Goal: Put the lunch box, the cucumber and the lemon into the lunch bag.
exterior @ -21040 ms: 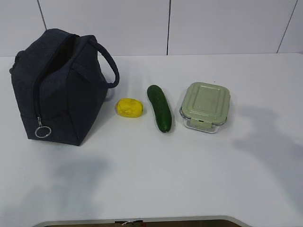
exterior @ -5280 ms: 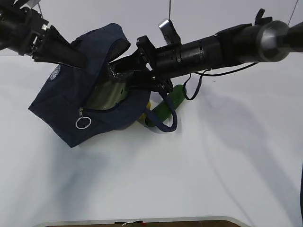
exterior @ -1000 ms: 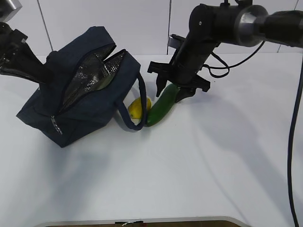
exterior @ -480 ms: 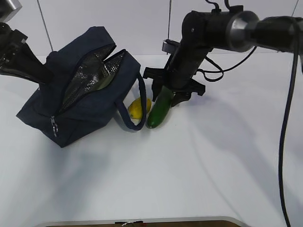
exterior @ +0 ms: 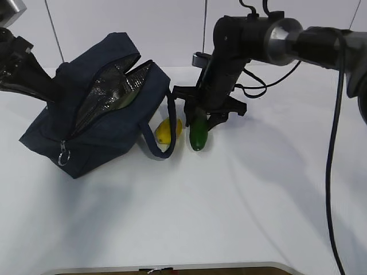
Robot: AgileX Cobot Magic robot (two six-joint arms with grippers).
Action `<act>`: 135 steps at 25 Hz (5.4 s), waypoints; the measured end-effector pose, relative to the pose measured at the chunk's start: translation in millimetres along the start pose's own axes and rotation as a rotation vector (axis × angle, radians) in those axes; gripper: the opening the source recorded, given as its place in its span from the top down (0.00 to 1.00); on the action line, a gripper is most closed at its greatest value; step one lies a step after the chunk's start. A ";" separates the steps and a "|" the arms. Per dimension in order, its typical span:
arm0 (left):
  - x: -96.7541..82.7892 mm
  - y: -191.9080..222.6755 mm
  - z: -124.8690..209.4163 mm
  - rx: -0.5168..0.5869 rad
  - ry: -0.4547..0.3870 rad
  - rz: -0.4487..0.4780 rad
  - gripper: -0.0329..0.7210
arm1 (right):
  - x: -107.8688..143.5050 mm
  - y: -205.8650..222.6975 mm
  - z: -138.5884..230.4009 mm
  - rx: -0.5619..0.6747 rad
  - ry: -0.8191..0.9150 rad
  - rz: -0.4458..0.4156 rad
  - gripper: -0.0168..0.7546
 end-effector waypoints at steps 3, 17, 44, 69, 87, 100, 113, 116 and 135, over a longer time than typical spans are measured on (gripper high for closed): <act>0.0 0.0 0.0 0.000 0.000 0.000 0.97 | -4.2 -6.5 -2.9 0.000 -0.025 0.037 0.53; 0.4 0.0 -0.2 -0.001 0.001 -0.002 0.97 | 3.4 -52.2 -21.6 -0.023 -0.137 0.055 0.54; 5.5 -1.5 -21.8 -0.138 -0.133 -0.025 0.97 | 88.1 -128.0 -12.6 -0.036 -0.120 -0.450 0.54; -8.1 -1.0 -21.1 -0.127 -0.166 0.058 0.97 | 117.6 -75.9 -12.9 0.004 -0.033 -0.627 0.24; 26.2 -18.7 -20.0 -0.148 -0.209 -0.028 0.97 | 113.0 -111.6 -22.0 -0.087 -0.252 -0.546 0.23; 71.3 -18.6 -14.8 -0.118 -0.319 -0.070 0.97 | 78.6 -115.6 -31.6 -0.149 -0.361 -0.287 0.23; 128.3 -59.0 -1.8 -0.172 -0.453 -0.181 0.97 | 53.7 -86.2 -8.1 -0.023 -0.363 -0.180 0.23; 131.4 -61.5 -0.9 -0.176 -0.459 -0.186 0.97 | 49.5 -85.4 -9.2 -0.022 -0.332 -0.152 0.23; 131.2 -61.5 -0.6 -0.174 -0.461 -0.185 0.97 | 71.5 -23.1 4.8 0.004 -0.324 -0.077 0.23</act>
Point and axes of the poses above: a point on each arm's last joint axis where the gripper is mounted, y pointing out along that axis toward the gripper, x along the wrist's bending axis when the last joint is at zero, z = x × y, the point moved 7 cm from there along y, pointing out along that axis toward the gripper, and after that the axes turned 11 degrees about -y, right-handed, at the moved point
